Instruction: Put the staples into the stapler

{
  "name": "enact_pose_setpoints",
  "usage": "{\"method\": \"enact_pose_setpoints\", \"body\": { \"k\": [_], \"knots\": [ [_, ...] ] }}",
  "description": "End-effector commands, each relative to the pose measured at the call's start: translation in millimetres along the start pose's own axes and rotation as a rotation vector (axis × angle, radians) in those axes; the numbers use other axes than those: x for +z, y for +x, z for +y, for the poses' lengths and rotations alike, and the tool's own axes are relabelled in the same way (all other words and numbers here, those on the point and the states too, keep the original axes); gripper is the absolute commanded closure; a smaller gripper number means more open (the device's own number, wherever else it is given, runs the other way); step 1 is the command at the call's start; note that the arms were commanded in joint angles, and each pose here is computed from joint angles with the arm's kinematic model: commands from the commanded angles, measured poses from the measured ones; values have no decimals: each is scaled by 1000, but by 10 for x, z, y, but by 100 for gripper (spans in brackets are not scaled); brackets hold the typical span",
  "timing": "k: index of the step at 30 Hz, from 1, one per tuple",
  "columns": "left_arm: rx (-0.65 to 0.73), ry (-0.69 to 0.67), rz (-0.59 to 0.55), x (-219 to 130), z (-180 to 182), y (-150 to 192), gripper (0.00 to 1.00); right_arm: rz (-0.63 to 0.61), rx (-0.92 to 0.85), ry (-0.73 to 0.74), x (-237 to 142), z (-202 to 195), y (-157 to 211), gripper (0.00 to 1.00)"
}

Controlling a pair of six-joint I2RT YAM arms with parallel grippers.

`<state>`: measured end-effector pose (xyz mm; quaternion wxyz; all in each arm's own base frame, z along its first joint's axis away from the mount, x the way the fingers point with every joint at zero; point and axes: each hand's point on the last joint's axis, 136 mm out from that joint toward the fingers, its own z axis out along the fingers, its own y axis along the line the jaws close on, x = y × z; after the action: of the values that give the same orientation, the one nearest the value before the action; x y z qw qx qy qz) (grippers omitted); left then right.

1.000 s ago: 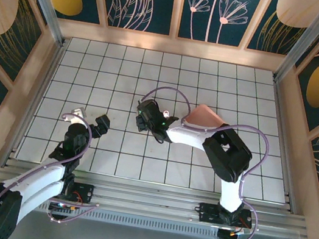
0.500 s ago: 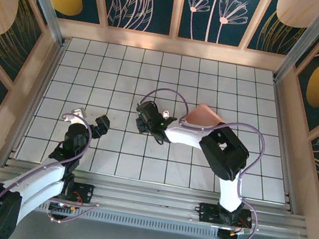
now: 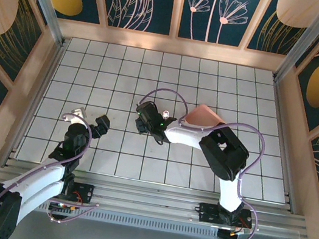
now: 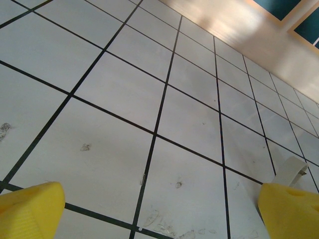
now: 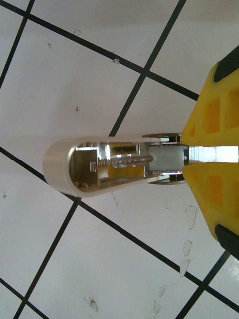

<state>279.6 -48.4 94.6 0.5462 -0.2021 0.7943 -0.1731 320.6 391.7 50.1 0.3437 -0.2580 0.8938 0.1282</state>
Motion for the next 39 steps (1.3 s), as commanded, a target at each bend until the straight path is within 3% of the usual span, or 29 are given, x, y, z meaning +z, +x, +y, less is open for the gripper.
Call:
{"method": "enact_pose_setpoints", "body": {
  "k": [1, 12, 21, 39],
  "knots": [
    [10, 8, -27, 0, -60, -117, 1, -21, -15, -3, -17, 72, -74, 90],
    [8, 9, -29, -1, -62, -122, 1, -19, -2, 18, -34, 45, -103, 90],
    [3, 13, -32, 0, -66, -124, 1, -52, 118, 24, -237, 50, -282, 90],
    [7, 11, -29, 2, -58, -113, 1, 42, 115, 73, 14, 31, -49, 90]
  ]
}}
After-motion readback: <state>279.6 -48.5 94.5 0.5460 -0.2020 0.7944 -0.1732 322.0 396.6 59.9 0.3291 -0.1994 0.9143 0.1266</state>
